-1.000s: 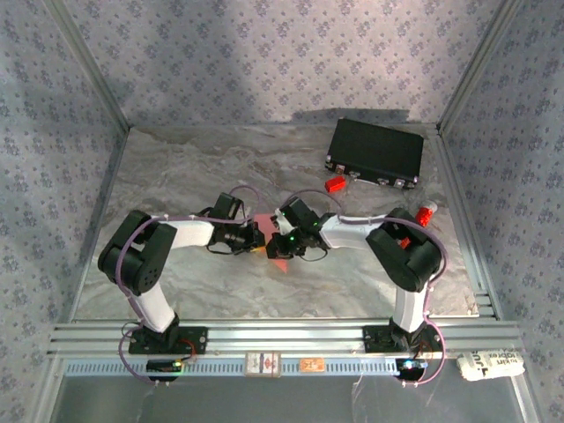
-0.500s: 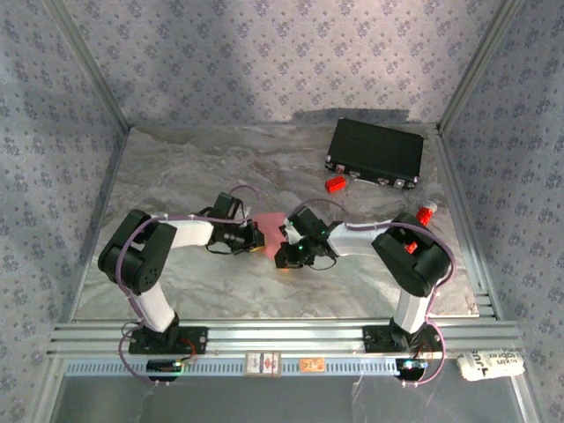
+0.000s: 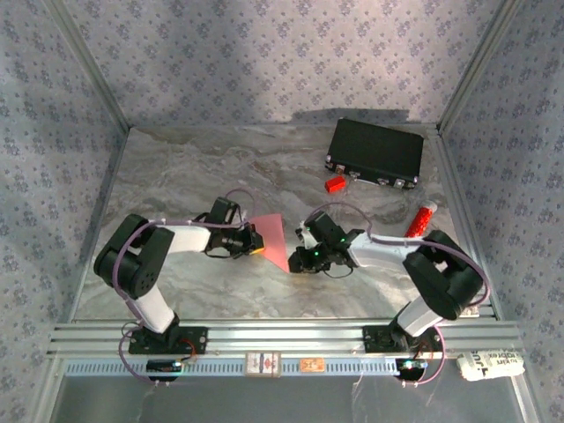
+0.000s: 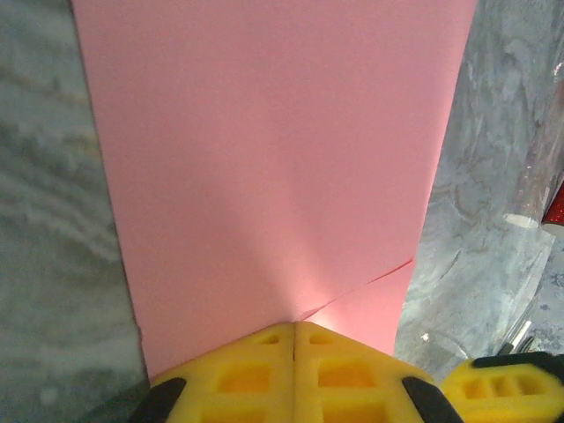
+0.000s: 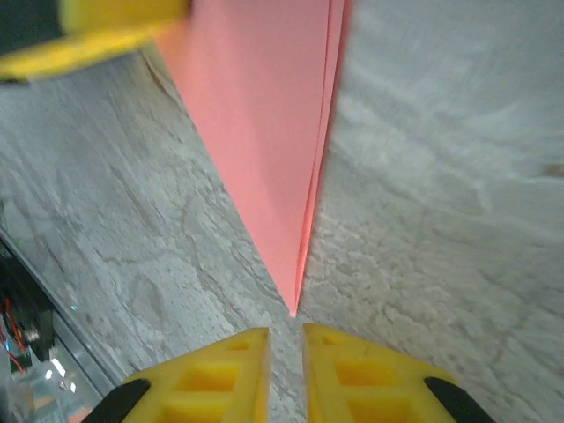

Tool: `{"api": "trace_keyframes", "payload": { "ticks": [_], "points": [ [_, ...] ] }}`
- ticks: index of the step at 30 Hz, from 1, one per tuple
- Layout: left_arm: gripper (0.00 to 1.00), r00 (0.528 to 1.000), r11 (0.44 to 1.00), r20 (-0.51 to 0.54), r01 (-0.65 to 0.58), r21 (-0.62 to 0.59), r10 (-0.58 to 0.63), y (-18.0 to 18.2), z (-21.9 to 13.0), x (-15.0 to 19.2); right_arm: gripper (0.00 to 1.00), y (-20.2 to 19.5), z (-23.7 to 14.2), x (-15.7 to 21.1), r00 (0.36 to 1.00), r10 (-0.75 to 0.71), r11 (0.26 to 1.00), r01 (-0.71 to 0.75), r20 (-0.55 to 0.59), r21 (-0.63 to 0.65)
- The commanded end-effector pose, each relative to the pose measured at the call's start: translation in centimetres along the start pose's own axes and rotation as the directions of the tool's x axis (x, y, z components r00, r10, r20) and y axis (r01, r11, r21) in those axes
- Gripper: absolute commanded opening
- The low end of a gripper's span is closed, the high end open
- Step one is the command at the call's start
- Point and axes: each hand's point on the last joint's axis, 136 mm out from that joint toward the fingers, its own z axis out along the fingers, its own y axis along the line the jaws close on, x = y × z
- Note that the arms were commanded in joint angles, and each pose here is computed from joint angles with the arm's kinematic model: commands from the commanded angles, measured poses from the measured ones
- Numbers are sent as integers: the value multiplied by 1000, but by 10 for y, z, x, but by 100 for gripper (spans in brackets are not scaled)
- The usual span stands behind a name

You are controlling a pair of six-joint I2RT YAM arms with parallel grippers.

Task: Fold a paper plane with a square sheet of paper (pick it up from the middle)
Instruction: Third fold the triangle at the center of the table, then fourth fold the wing at the center of the table.

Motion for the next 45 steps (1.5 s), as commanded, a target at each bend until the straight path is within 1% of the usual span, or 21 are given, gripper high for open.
{"api": "trace_keyframes", "payload": {
  "ticks": [1, 3, 7, 9, 14, 16, 17, 21, 23, 25, 27, 29, 32, 34, 41, 45],
  "points": [
    [4, 995, 994, 15, 96, -50, -96, 10, 3, 22, 25, -14, -17, -16, 995, -9, 992, -4, 98, 128],
    [4, 995, 995, 47, 94, -21, -93, -3, 4, 27, 32, -19, -24, -23, 989, -22, 985, -4, 145, 174],
    [11, 995, 999, 87, 49, 13, -50, -27, 2, 32, 48, -20, -35, -35, 974, -43, 977, -5, 222, 212],
    [15, 994, 1000, 109, 27, 15, -29, -31, -4, 29, 54, -19, -37, -39, 966, -48, 976, -8, 252, 216],
    [24, 989, 999, 145, -38, -7, 39, -33, -24, 23, 62, -10, -37, -44, 956, -78, 979, 21, 284, 201],
    [28, 987, 999, 156, -39, -10, 40, -29, -32, 19, 73, -8, -35, -43, 956, -92, 980, 36, 280, 198],
    [29, 987, 999, 157, -39, -7, 40, -27, -35, 17, 74, -7, -35, -44, 955, -91, 980, 35, 282, 198],
    [32, 990, 1000, 143, -17, 11, 15, -17, -46, 9, 69, -1, -32, -43, 954, -109, 980, 57, 280, 188],
    [33, 992, 1000, 127, -10, 29, 6, -16, -48, 7, 65, 1, -29, -41, 958, -108, 982, 61, 266, 179],
    [36, 994, 999, 109, -5, 45, 0, -16, -49, 6, 61, 4, -25, -38, 963, -111, 983, 70, 245, 167],
    [38, 996, 998, 92, 2, 57, -7, -16, -48, 7, 59, 8, -20, -36, 964, -146, 981, 113, 220, 159],
    [40, 997, 997, 75, 12, 71, -17, -16, -46, 8, 55, 14, -14, -35, 968, -154, 983, 130, 199, 130],
    [41, 998, 995, 51, 29, 92, -34, -16, -43, 9, 54, 15, -9, -36, 972, -147, 984, 125, 182, 127],
    [41, 998, 995, 40, 39, 95, -43, -15, -41, 9, 50, 17, -6, -37, 973, -150, 985, 133, 177, 108],
    [42, 997, 995, 34, 64, 82, -67, -8, -41, 6, 47, 11, 3, -46, 977, -134, 987, 116, 163, 116],
    [42, 997, 995, 30, 69, 77, -72, -6, -42, 5, 45, 11, 6, -49, 978, -133, 988, 119, 160, 95]
  ]
}}
